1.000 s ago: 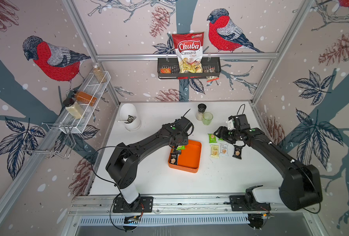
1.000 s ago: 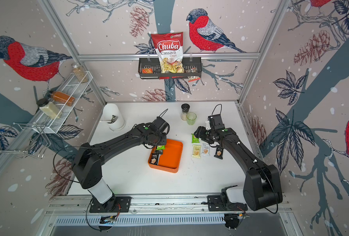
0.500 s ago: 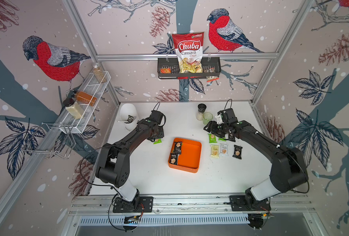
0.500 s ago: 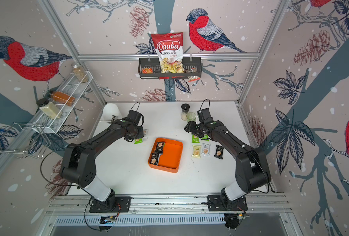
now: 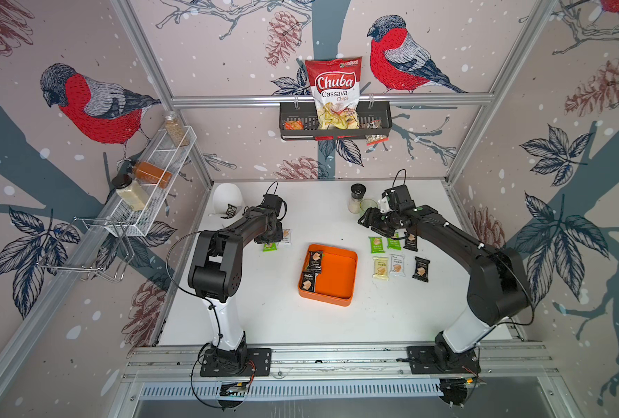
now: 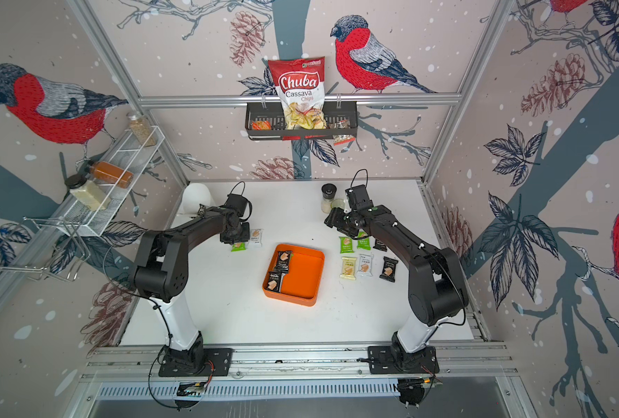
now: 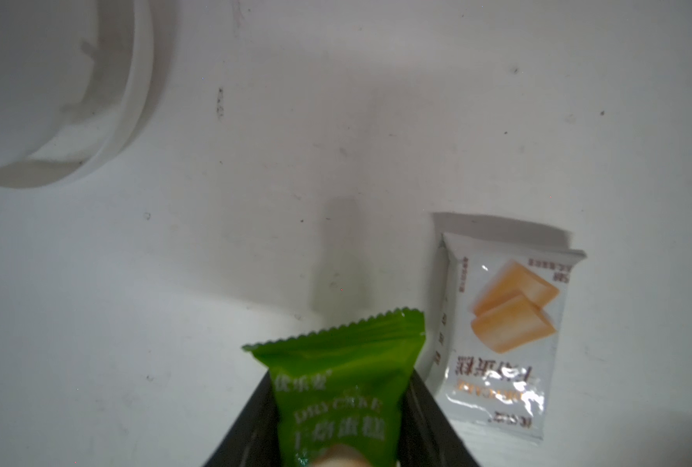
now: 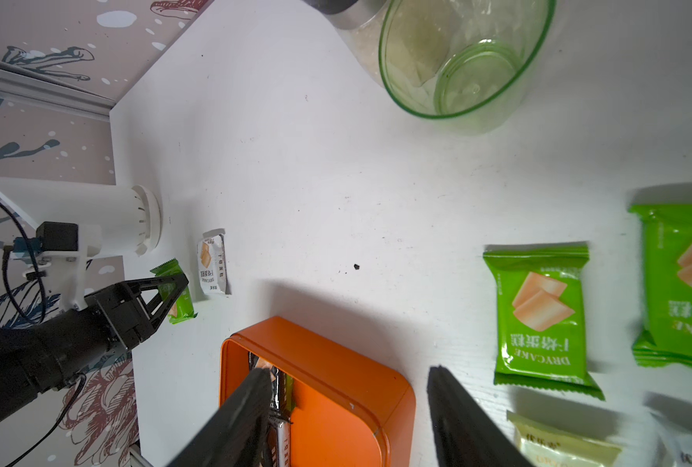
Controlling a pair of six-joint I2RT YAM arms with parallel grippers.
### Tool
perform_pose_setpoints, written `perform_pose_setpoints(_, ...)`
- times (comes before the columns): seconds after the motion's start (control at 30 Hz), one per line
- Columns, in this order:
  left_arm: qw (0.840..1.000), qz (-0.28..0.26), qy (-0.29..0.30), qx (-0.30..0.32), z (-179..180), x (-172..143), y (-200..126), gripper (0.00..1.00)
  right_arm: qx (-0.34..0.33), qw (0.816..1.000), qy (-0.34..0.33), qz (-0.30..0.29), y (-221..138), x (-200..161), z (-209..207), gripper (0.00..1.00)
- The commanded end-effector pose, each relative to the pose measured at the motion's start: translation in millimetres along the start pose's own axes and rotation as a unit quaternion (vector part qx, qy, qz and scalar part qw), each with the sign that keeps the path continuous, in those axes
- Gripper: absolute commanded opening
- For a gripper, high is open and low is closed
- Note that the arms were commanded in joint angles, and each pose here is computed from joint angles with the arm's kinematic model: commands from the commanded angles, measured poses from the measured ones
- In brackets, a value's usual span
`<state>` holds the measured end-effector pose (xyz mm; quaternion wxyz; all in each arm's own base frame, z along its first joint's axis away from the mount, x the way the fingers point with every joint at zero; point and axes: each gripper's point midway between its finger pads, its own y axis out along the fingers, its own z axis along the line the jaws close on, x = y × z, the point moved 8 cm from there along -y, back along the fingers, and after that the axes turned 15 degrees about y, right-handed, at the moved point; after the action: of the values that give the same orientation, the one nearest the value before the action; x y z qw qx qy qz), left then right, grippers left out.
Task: Take the cookies out of the storage box
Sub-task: Place the cookie at the center of the board.
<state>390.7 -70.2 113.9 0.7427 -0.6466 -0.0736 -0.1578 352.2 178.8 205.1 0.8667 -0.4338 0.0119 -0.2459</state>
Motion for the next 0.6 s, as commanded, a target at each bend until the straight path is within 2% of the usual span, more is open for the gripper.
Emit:
perform_pose_setpoints(0.0,1.0,0.004,0.013,0.007,3,5,10,0.39,-0.002,1.0,-0.003,-0.003,0,3,1,0.67)
perform_pose_setpoints(0.2,1.0,0.014,0.019,0.004,1,8,22,0.41,-0.005,1.0,-0.001,-0.004,-2,6,-3,0.67)
perform_pose_setpoints(0.3,1.0,0.015,0.019,0.004,1,9,22,0.52,-0.007,1.0,0.0,-0.008,-4,9,-5,0.67)
perform_pose_setpoints(0.37,1.0,0.014,0.016,0.004,2,10,18,0.58,-0.008,1.0,0.0,-0.01,-6,11,-6,0.67)
perform_pose_setpoints(0.57,1.0,-0.012,-0.007,-0.025,2,15,-13,0.62,-0.008,1.0,-0.001,-0.01,-8,16,-10,0.67)
